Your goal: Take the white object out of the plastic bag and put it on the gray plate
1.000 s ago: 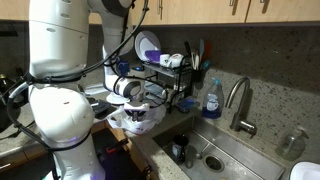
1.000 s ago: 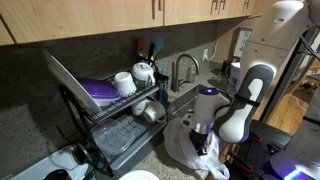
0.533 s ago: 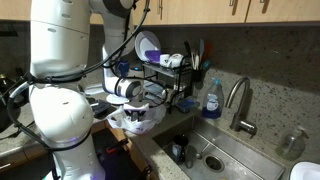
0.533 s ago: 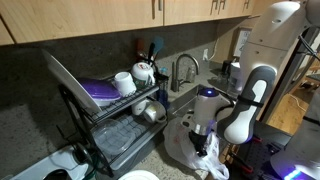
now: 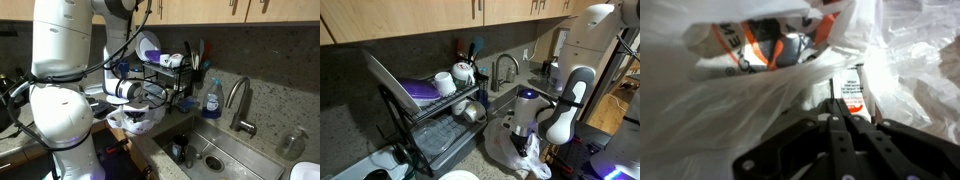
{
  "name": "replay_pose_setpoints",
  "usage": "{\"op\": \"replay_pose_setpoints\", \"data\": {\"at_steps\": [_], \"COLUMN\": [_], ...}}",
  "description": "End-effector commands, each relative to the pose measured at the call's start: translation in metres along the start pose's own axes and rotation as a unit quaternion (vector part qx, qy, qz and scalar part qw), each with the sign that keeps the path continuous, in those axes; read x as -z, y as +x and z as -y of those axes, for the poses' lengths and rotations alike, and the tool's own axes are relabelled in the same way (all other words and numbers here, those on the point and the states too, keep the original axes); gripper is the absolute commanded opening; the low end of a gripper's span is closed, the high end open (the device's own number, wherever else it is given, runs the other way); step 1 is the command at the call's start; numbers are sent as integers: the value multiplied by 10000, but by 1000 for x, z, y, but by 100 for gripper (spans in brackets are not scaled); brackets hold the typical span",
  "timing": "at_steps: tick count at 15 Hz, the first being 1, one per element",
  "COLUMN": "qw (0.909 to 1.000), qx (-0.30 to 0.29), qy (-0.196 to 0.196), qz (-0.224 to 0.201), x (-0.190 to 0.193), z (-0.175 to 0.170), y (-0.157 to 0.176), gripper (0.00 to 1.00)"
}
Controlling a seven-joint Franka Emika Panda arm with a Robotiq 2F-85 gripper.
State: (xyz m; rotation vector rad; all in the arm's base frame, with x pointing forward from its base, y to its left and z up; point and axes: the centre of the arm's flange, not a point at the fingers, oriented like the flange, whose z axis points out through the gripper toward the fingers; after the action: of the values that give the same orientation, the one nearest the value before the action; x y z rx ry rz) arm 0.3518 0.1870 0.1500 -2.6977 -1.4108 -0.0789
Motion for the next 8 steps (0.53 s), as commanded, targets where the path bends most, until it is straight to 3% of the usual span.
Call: {"op": "replay_pose_setpoints", "data": {"at_steps": [1,8], "qw": [9999,9992], "qx": [-94,-92], "qy": [-57,-322], "qz": [-7,-203], "x": [-5,18], "z": [0,-2], "y": [-2,1], "gripper": [6,3]}}
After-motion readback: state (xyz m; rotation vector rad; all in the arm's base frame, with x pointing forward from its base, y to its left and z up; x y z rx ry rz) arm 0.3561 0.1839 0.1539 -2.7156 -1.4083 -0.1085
